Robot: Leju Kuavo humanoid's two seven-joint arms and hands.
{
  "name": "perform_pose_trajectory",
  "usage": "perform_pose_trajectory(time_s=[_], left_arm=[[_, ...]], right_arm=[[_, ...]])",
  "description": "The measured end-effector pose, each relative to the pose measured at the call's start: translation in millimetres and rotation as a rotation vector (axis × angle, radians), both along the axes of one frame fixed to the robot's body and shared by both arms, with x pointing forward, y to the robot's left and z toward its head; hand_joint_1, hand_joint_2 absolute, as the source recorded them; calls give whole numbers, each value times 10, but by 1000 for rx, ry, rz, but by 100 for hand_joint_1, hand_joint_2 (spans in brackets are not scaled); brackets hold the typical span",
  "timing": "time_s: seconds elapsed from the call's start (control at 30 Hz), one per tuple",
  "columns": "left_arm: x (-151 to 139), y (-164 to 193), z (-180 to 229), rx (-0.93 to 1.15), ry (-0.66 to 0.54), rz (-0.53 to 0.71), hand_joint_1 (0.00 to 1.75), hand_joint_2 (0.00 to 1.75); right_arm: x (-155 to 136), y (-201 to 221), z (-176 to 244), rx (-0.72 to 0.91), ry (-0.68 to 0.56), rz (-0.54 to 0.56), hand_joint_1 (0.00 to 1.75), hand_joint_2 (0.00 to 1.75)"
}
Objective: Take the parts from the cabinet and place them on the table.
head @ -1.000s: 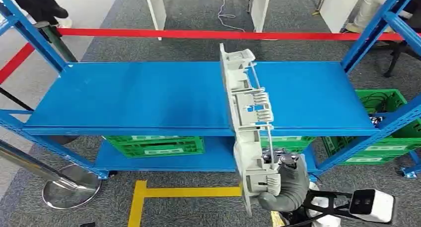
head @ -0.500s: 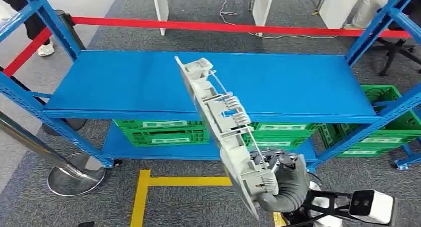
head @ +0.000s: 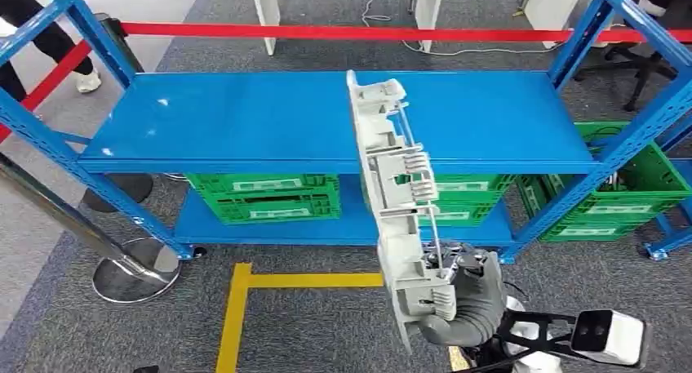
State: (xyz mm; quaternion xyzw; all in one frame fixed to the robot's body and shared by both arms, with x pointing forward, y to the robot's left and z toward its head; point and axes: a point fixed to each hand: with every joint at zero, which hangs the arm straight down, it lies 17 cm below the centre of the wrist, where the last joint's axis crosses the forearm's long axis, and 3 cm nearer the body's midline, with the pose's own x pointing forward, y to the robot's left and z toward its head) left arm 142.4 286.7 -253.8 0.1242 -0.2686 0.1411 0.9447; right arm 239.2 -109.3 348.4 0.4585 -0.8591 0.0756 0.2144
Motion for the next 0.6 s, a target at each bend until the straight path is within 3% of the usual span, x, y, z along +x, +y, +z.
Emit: perform_pose_trajectory(time_s=[0.6], left_arm=[[16, -26, 4, -4, -3, -1, 0, 175]], right_arm=[[-8, 7, 0, -5, -4, 4, 175, 175]])
